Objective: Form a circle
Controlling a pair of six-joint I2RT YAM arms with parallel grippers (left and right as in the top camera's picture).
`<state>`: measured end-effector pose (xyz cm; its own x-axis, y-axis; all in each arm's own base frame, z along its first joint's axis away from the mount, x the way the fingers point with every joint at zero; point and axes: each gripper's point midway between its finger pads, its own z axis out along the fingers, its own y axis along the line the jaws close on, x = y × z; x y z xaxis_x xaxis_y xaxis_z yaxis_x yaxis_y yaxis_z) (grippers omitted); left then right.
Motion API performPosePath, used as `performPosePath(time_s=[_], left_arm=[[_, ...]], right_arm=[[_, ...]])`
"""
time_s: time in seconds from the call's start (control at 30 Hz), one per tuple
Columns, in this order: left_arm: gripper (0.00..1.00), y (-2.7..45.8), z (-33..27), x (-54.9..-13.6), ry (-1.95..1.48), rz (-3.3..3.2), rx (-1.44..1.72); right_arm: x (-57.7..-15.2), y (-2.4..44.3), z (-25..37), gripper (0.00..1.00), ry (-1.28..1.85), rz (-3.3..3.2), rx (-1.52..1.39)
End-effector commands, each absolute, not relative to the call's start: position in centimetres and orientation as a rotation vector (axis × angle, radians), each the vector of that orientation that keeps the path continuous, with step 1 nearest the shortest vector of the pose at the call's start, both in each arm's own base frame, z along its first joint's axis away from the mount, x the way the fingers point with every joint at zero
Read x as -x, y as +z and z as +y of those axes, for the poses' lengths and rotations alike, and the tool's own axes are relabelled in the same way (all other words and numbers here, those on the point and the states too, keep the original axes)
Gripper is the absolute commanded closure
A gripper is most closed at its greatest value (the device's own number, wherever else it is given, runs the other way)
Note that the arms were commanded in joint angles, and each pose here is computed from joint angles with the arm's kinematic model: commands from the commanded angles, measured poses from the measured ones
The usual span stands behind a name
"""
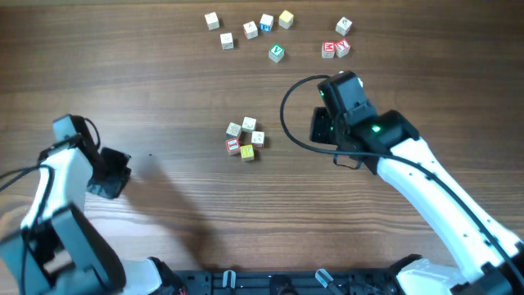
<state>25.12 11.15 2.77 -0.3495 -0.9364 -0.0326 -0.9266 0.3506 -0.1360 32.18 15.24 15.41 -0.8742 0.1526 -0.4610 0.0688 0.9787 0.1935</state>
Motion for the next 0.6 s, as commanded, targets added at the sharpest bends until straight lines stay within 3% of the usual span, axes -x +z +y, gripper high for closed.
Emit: performPosePath(time_s=[0.0, 0.1, 0.23, 0.3, 0.33, 0.47, 0.57], left_arm=[[0.96, 9.4, 11.7, -27.1, -0.215, 2.363, 1.527], [0.96, 13.9, 11.0, -26.7, -0.239, 2.286, 1.370], [0.96, 19.8, 9.0, -24.8, -0.277, 2.170, 1.157], [0.96, 22.4, 8.3, -23.5, -0.275, 2.086, 1.079], [0.85, 26.2, 6.8, -21.6, -0.249, 1.980, 0.891], [0.64, 29.0, 5.8, -19.5, -0.217, 1.866, 0.790], [0.38, 29.9, 5.4, -18.7, -0.213, 1.824, 0.764]], right_arm=[[-31.7, 17.5, 14.4, 0.75, 0.222, 2.590, -0.162], [-30.9, 18.6, 13.7, 0.64, 0.218, 2.570, -0.167], [-30.3, 21.2, 12.0, 0.17, 0.178, 2.481, -0.196], [-30.0, 23.1, 11.2, 0.02, 0.179, 2.414, -0.215], [-29.2, 26.3, 9.4, 0.01, 0.163, 2.291, -0.258], [-27.9, 30.1, 6.4, 0.00, 0.111, 2.129, -0.335], [-26.6, 32.7, 3.9, 0.01, 0.061, 2.007, -0.405]])
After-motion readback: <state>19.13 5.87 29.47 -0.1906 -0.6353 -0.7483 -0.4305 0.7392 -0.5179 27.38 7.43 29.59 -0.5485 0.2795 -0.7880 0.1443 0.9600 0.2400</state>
